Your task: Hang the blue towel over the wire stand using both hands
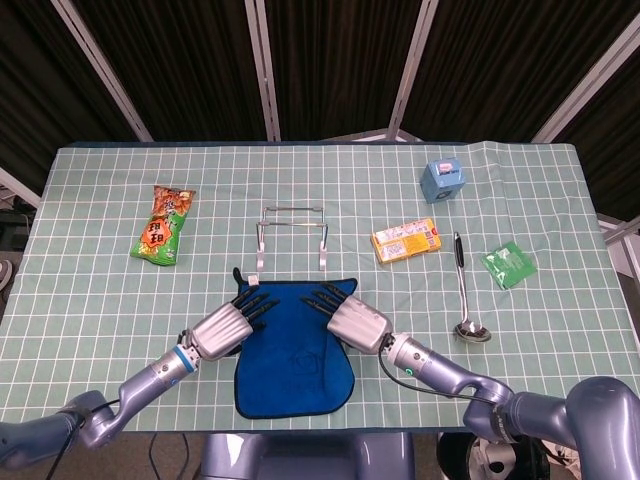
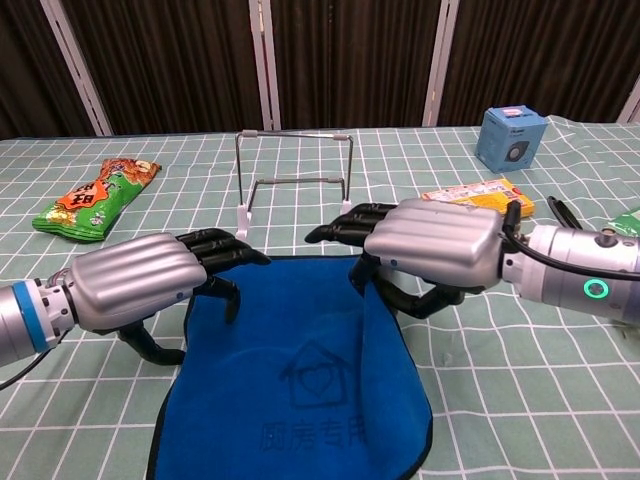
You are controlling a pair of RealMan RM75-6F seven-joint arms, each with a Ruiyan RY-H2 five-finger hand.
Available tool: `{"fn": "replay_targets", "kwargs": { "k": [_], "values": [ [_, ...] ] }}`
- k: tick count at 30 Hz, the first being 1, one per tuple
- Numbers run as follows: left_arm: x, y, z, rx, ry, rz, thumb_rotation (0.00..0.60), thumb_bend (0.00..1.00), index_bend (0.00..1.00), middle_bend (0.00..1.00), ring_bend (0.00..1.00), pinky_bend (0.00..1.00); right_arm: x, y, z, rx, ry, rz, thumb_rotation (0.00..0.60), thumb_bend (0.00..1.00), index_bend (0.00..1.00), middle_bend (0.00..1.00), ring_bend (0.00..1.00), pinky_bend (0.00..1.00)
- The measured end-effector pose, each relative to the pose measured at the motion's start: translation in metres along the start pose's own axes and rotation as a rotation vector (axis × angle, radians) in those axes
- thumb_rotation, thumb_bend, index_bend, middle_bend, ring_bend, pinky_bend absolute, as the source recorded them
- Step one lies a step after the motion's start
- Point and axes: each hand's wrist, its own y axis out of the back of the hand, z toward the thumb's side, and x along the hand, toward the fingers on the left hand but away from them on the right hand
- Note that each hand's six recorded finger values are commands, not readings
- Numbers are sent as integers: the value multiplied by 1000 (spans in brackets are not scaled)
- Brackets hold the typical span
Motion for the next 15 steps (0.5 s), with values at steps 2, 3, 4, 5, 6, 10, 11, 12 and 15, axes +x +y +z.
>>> {"fn": "replay_targets", "kwargs": {
  "k": [2,3,4,5,6,10,11,12,15],
  "values": [
    [1,1,2,1,-5,1,600,265,424,0,0,0,0,0,1,0,1,1,600,630,642,24,0,67],
    [2,1,3,2,-8,4,600,286,428,0,0,0,0,-1,1,0,1,1,600,630,642,24,0,69],
    [2,2,4,2,-9,6,600,317,434,0,0,0,0,-1,1,1,2,1,600,630,642,24,0,73],
    [2,3,4,1,-10,8,600,349,440,0,0,0,0,-1,1,2,2,2,600,630,642,24,0,76],
    [3,3,4,0,-10,8,600,369,445,0,0,0,0,-1,1,4,2,2,600,630,642,24,0,78],
    [2,3,2,-3,-5,2,600,408,477,0,0,0,0,-1,1,5,2,1,600,630,643,25,0,85],
    [2,3,2,-3,-3,1,600,411,490,0,0,0,0,-1,1,5,2,1,600,631,643,24,0,86],
    [2,2,1,1,-3,1,600,420,525,0,0,0,0,-1,1,4,1,1,600,631,643,24,0,87],
    [1,2,1,2,3,4,600,446,673,0,0,0,1,-1,0,3,-1,2,600,630,643,25,0,92]
  ]
}}
